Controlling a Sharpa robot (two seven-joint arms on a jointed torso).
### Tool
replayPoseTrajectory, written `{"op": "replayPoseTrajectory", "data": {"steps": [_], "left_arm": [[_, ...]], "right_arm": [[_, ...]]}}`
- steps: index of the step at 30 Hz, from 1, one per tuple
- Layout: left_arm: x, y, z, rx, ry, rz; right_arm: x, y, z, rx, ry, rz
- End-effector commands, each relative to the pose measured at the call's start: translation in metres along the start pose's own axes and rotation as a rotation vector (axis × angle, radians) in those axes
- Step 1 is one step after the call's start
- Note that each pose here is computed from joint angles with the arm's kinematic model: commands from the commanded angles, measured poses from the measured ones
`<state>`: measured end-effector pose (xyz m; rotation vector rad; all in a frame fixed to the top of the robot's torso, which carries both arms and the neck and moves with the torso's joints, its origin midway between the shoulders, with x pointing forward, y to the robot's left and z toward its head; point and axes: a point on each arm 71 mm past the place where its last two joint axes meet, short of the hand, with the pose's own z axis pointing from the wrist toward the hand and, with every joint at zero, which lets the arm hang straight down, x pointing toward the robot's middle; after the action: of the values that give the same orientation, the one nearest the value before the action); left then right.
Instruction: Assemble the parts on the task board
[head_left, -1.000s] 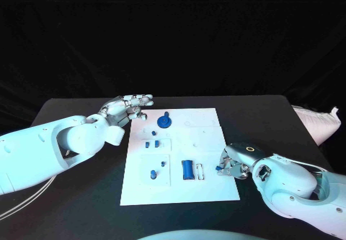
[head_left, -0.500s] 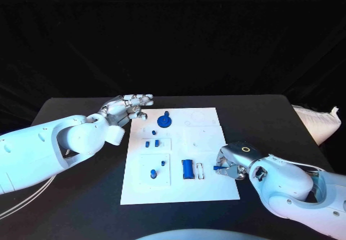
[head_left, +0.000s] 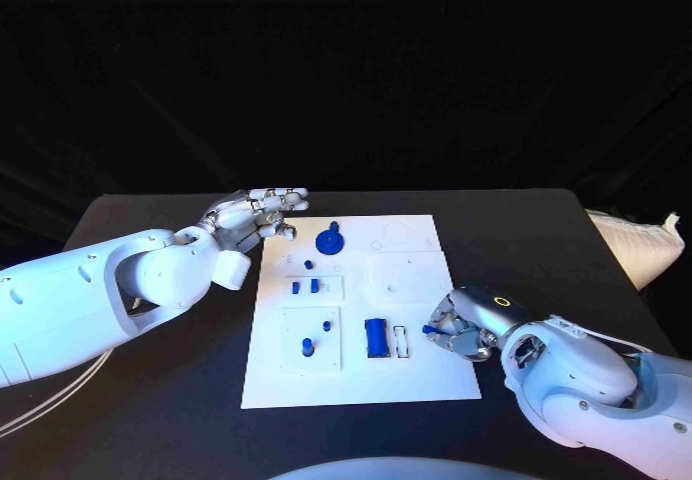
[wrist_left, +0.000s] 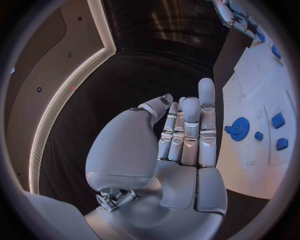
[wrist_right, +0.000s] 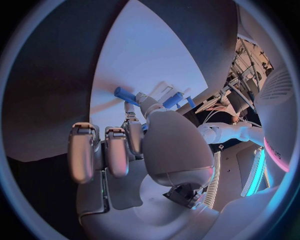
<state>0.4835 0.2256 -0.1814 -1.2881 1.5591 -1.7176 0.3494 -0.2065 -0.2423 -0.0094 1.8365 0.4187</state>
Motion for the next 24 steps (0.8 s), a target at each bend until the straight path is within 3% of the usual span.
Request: {"op": "replayPoseTrajectory", "data": {"steps": [1, 11, 24], "left_arm": [[0.0033, -0.0004, 0.0002, 0.006, 0.024, -0.002], [0.0060, 0.0000, 0.0003, 0.005, 0.031, -0.003], [0.0080, 0.0003, 0.0003, 0.003, 0.038, -0.005]], "right_arm": [[-0.002, -0.001, -0.001, 0.074, -0.015, 0.205], [0.006, 0.007, 0.002, 0.111, 0.073, 0.325], [0.015, 0.013, 0.009, 0.113, 0.142, 0.323]]}}
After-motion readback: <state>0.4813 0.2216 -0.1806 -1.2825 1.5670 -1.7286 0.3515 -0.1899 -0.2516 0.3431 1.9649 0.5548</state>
